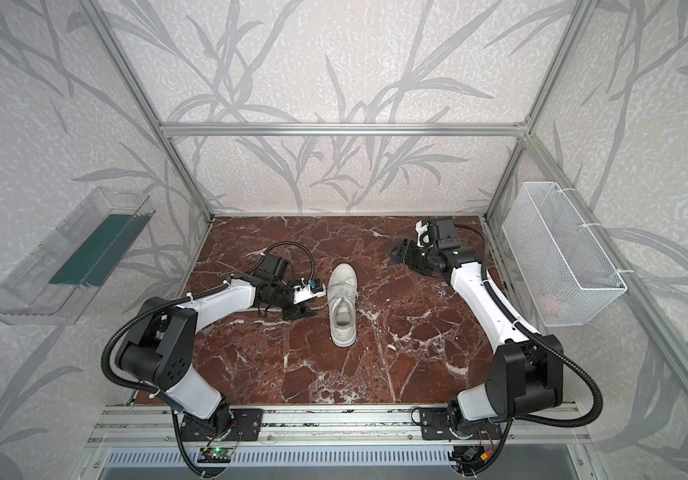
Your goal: Tie the shoes
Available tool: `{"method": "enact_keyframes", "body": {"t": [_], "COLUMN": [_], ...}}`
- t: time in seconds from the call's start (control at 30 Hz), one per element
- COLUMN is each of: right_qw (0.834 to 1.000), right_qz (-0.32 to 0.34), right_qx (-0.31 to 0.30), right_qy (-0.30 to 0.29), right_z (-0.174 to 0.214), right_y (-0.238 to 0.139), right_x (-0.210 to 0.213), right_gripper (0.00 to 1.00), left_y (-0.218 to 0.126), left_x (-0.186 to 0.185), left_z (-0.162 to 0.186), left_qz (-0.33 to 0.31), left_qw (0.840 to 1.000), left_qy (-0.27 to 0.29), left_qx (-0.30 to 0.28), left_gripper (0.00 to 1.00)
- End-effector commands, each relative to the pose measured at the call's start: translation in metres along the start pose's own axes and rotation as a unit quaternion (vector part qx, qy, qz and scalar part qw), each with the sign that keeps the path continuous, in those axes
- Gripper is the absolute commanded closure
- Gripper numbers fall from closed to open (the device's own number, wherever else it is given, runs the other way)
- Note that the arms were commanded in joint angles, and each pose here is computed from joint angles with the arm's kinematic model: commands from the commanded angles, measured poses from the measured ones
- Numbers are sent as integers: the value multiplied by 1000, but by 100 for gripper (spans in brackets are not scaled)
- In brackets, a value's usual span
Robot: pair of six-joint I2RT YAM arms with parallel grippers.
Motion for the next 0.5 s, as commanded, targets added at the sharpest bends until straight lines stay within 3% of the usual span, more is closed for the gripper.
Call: {"method": "enact_keyframes", "body": {"t": [0.0,0.47], "right_qw": [1000,1000], "right_qz": [-6,-10], "right_qx": [-1,-2], "right_qy": [-7,-10], "right_z": [2,-2], "right_y": [-6,-7], "right_x": [1,6], "right_gripper": [27,28], "left_y": [6,27], "left_x": [-3,13], "left_z": [0,6], "left_qz": [21,-15], "left_qw": [999,997], "left_qy": [22,6], "left_qx": [22,77], "left_gripper": [52,63]}}
Point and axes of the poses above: each gripper's point midway between its finger pads, its own y axis out along the fingers, its own x axis along the line the jaws close on, z = x × y, the point moved 7 cm from there along -y, back along the fingers, and after that the axes turned 10 degrees about y, right-handed, at the moved point
